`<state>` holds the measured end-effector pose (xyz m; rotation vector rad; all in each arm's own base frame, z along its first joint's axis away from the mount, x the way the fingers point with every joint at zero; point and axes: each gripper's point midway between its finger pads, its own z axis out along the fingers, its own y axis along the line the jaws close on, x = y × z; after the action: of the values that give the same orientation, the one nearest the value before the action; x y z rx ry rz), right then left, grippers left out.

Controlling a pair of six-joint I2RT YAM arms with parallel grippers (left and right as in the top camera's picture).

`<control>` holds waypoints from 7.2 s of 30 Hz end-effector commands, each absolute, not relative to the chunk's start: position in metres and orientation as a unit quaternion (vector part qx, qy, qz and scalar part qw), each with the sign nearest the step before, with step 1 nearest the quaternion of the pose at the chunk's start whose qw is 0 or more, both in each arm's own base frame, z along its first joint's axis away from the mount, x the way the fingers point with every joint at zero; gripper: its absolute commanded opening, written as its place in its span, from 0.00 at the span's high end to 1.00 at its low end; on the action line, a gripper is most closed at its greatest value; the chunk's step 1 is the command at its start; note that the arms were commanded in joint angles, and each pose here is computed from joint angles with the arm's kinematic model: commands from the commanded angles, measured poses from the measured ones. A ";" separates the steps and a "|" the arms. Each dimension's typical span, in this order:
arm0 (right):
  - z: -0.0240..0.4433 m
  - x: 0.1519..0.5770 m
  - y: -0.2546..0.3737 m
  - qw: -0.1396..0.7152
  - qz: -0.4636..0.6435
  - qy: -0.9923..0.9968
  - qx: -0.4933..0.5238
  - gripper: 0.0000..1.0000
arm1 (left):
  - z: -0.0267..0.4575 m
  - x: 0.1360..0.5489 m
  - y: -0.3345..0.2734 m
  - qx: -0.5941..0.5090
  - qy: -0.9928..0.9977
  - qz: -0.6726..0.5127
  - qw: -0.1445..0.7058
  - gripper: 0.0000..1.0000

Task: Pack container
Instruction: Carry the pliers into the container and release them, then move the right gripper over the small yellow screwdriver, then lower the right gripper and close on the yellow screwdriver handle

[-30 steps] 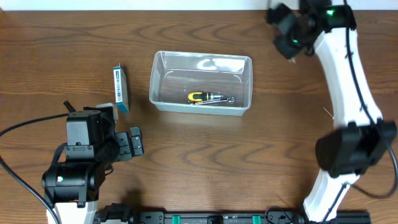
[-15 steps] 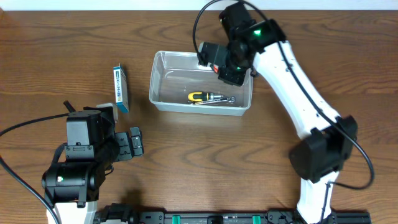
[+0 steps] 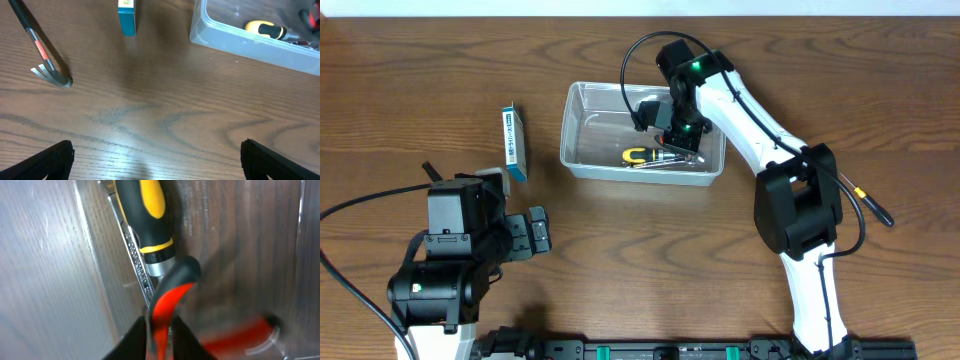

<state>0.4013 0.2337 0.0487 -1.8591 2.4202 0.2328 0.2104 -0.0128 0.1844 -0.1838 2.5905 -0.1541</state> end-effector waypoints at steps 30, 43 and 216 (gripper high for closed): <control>0.341 0.295 -0.042 0.231 0.032 0.972 0.012 0.01 | 0.251 0.208 -0.006 -0.021 0.947 -0.022 0.321 0.02; 0.315 0.180 -0.007 0.246 0.083 0.965 0.045 0.01 | 0.252 0.208 -0.011 -0.016 0.946 -0.038 0.321 0.02; -0.040 0.271 -0.147 -0.036 0.018 0.978 -0.204 0.80 | 0.241 0.192 -0.017 -0.013 0.958 -0.053 0.282 0.02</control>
<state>0.2973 -0.1568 -0.0076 -0.6345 3.0475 -0.0274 0.1920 -0.0156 0.2384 -0.0496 2.5693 -0.1399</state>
